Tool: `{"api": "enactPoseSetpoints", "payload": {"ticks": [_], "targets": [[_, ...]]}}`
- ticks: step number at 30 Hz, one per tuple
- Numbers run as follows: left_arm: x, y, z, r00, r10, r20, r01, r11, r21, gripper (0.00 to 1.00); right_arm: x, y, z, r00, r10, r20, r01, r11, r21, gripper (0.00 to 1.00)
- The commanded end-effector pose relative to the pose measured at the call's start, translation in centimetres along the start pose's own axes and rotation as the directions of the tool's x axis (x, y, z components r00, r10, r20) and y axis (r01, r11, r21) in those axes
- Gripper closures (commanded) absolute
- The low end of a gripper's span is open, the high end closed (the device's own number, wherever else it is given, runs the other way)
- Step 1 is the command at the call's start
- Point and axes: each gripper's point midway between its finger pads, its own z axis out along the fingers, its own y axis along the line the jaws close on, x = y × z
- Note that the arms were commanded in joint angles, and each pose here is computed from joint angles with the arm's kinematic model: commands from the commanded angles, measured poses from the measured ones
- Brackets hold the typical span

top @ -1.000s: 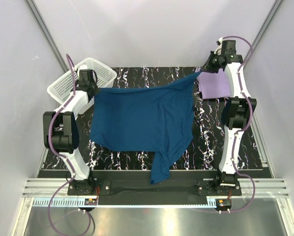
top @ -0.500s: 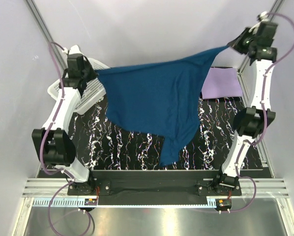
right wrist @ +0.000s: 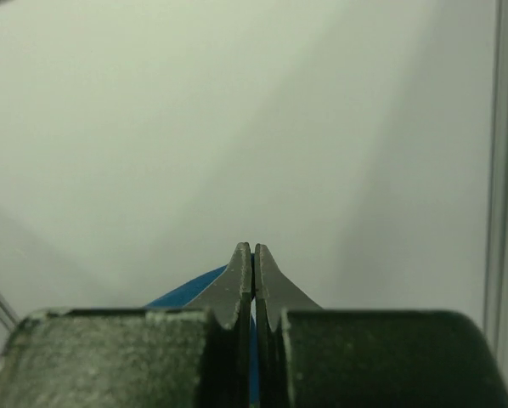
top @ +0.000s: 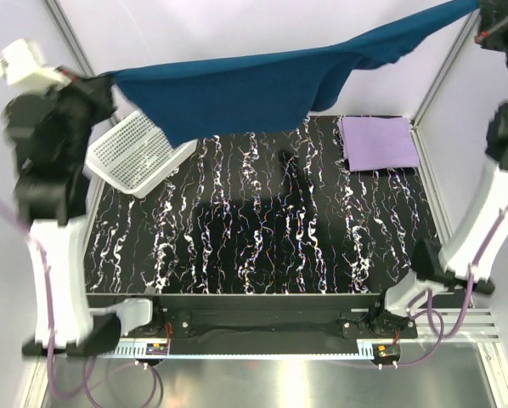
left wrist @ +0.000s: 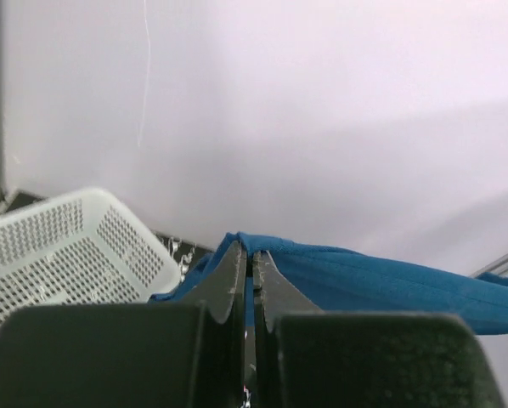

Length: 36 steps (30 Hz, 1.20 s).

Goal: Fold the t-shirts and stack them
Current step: Flatten the tshirt out

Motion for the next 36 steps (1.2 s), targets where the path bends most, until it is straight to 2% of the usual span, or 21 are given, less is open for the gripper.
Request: {"api": "enactPoseSetpoints", "payload": {"ticks": [1,2,4,5,7,12,14,15,17,19,21,22,24,25,27,28,30,31,33,34,36], "targets": [[-4.2,0.7,-6.9,0.992,0.056,0.115,-0.048,0.996,-0.071,1.00,-8.0,3.2,-5.9,0.964,-0.174,0.202,0.166,0.985,0.054,1.00],[-4.4,0.9,-8.3,0.990,0.067,0.121,-0.057,0.995,-0.081,1.00,-9.8,4.8,-8.4,0.949,-0.201,0.244,0.192,0.979,0.060,1.00],[-5.7,1.3,-12.3,0.979,0.082,0.185,-0.063,0.993,-0.104,1.00,-11.2,4.9,-10.6,0.929,-0.242,0.280,0.215,0.969,0.122,1.00],[-5.3,1.9,-13.1,0.980,0.087,0.180,-0.065,0.990,-0.128,1.00,-12.3,5.5,-11.8,0.913,-0.262,0.313,0.230,0.964,0.137,1.00],[-6.2,2.0,-16.2,0.967,0.101,0.232,-0.072,0.989,-0.132,1.00,-15.1,7.3,-16.0,0.866,-0.315,0.389,0.261,0.947,0.186,1.00],[-6.4,2.6,-19.0,0.961,0.137,0.242,-0.102,0.983,-0.149,1.00,-20.2,11.0,-23.7,0.755,-0.371,0.541,0.282,0.928,0.243,1.00],[-5.8,3.2,-18.8,0.962,0.153,0.225,-0.115,0.978,-0.171,1.00,-21.8,12.1,-25.7,0.709,-0.353,0.610,0.264,0.936,0.234,1.00],[-4.9,4.1,-18.0,0.966,0.172,0.193,-0.131,0.970,-0.207,1.00,-22.0,12.2,-25.7,0.708,-0.327,0.626,0.251,0.945,0.210,1.00],[-3.2,4.9,-16.5,0.971,0.191,0.147,-0.155,0.962,-0.226,1.00,-20.1,10.8,-22.1,0.756,-0.289,0.588,0.231,0.957,0.174,1.00],[0.6,6.7,-13.8,0.980,0.197,0.040,-0.180,0.948,-0.264,1.00,-15.9,8.8,-17.1,0.844,-0.259,0.470,0.223,0.966,0.132,1.00],[2.6,7.6,-11.9,0.985,0.172,0.016,-0.161,0.947,-0.277,1.00,-11.2,7.3,-13.1,0.907,-0.230,0.353,0.222,0.973,0.066,1.00],[5.2,8.7,-10.4,0.986,0.163,-0.026,-0.163,0.942,-0.293,1.00,-4.9,4.3,-9.7,0.960,-0.185,0.212,0.177,0.983,0.055,1.00],[8.2,10.0,-8.9,0.988,0.138,-0.063,-0.151,0.940,-0.306,1.00,-0.6,3.3,-8.2,0.975,-0.155,0.161,0.157,0.988,0.001,1.00],[9.7,10.9,-8.3,0.988,0.129,-0.084,-0.149,0.935,-0.323,1.00,5.8,0.4,-6.8,0.995,-0.095,0.036,0.094,0.995,0.026,1.00],[14.6,13.6,-7.0,0.983,0.102,-0.155,-0.154,0.916,-0.371,1.00,10.6,-1.6,-6.1,0.998,-0.063,-0.022,0.064,0.997,0.030,1.00],[16.4,14.6,-6.5,0.977,0.091,-0.190,-0.161,0.905,-0.395,1.00,16.1,-3.8,-6.0,0.993,-0.024,-0.115,0.031,0.998,0.056,1.00],[20.6,17.1,-6.0,0.964,0.060,-0.260,-0.174,0.880,-0.443,1.00,21.6,-5.5,-5.8,0.980,0.004,-0.200,0.006,0.999,0.051,1.00],[22.0,17.8,-5.7,0.959,0.045,-0.280,-0.174,0.873,-0.456,1.00,27.0,-7.4,-7.0,0.955,0.042,-0.294,-0.016,0.996,0.090,1.00],[25.3,18.8,-4.7,0.932,0.025,-0.363,-0.201,0.867,-0.456,1.00,31.9,-9.3,-7.4,0.934,0.077,-0.349,-0.039,0.993,0.113,1.00],[25.9,19.0,-3.7,0.931,0.030,-0.365,-0.204,0.869,-0.450,1.00,35.5,-10.3,-8.8,0.905,0.107,-0.411,-0.054,0.989,0.140,1.00],[28.8,21.3,-2.9,0.904,0.027,-0.426,-0.258,0.829,-0.497,1.00,39.1,-11.5,-9.0,0.888,0.133,-0.440,-0.072,0.986,0.153,1.00]]}}
